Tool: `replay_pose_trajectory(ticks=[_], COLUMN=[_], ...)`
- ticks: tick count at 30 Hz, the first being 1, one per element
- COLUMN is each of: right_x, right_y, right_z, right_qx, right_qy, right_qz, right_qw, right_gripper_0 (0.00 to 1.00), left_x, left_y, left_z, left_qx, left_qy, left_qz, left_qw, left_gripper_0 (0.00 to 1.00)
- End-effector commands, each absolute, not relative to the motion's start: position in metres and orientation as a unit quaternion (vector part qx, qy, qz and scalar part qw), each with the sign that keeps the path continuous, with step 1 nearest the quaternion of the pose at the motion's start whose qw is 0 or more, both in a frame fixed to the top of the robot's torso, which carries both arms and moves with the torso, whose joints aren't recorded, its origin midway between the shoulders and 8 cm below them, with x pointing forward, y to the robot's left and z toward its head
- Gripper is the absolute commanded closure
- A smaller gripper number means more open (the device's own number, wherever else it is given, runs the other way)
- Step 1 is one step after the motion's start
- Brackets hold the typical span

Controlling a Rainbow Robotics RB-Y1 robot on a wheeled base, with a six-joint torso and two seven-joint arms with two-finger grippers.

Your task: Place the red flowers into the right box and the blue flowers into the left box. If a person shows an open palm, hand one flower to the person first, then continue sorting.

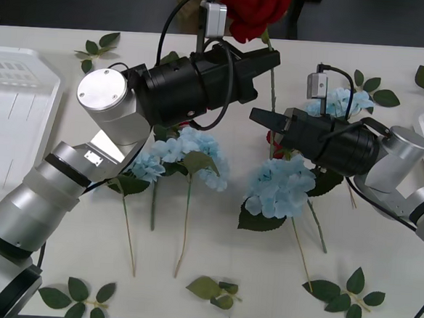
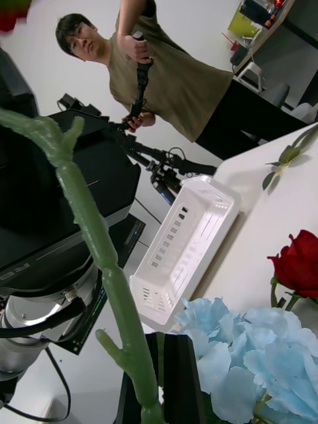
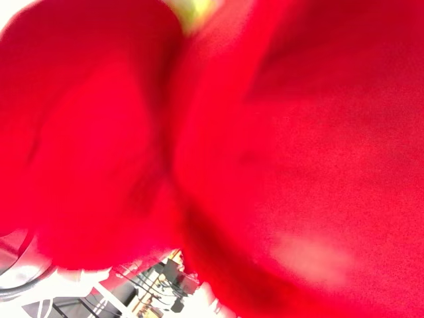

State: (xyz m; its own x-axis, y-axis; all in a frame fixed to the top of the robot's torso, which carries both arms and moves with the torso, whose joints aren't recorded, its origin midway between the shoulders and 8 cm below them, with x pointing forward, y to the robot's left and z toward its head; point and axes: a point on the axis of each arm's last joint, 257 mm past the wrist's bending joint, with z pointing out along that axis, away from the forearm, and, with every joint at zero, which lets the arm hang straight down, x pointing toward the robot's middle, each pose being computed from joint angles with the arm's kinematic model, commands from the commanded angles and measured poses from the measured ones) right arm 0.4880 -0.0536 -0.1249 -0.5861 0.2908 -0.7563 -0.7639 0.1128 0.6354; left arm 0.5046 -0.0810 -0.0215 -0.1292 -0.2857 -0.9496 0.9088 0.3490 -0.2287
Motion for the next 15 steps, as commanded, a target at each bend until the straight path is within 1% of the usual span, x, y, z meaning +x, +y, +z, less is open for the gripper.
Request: replay_pose_trajectory(ticks=[1,5,9,15], right_x=[0.484,0.487,0.493,0.511], right_y=[-0.04,-0.049,-0.072,-0.15], right_z=[-0.091,-0.092,-0.102,-0.113], right_qx=[-0.208,-0.21,-0.226,-0.247], right_qy=[0.593,0.6,0.625,0.685], right_qz=[0.658,0.648,0.615,0.523], right_qw=[0.415,0.419,0.425,0.443], right_gripper_0=[1.0,1.0,1.0,1.0], left_x=[0.489,0.489,0.489,0.492], left_y=[-0.087,-0.087,-0.087,-0.08], left_z=[-0.014,-0.013,-0.013,-0.017], left_qx=[0.274,0.273,0.271,0.271], left_qy=[0.547,0.546,0.546,0.551], left_qz=[-0.518,-0.52,-0.521,-0.516], left_qw=[0.598,0.597,0.597,0.597], left_gripper_0=[0.0,0.0,0.0,0.0])
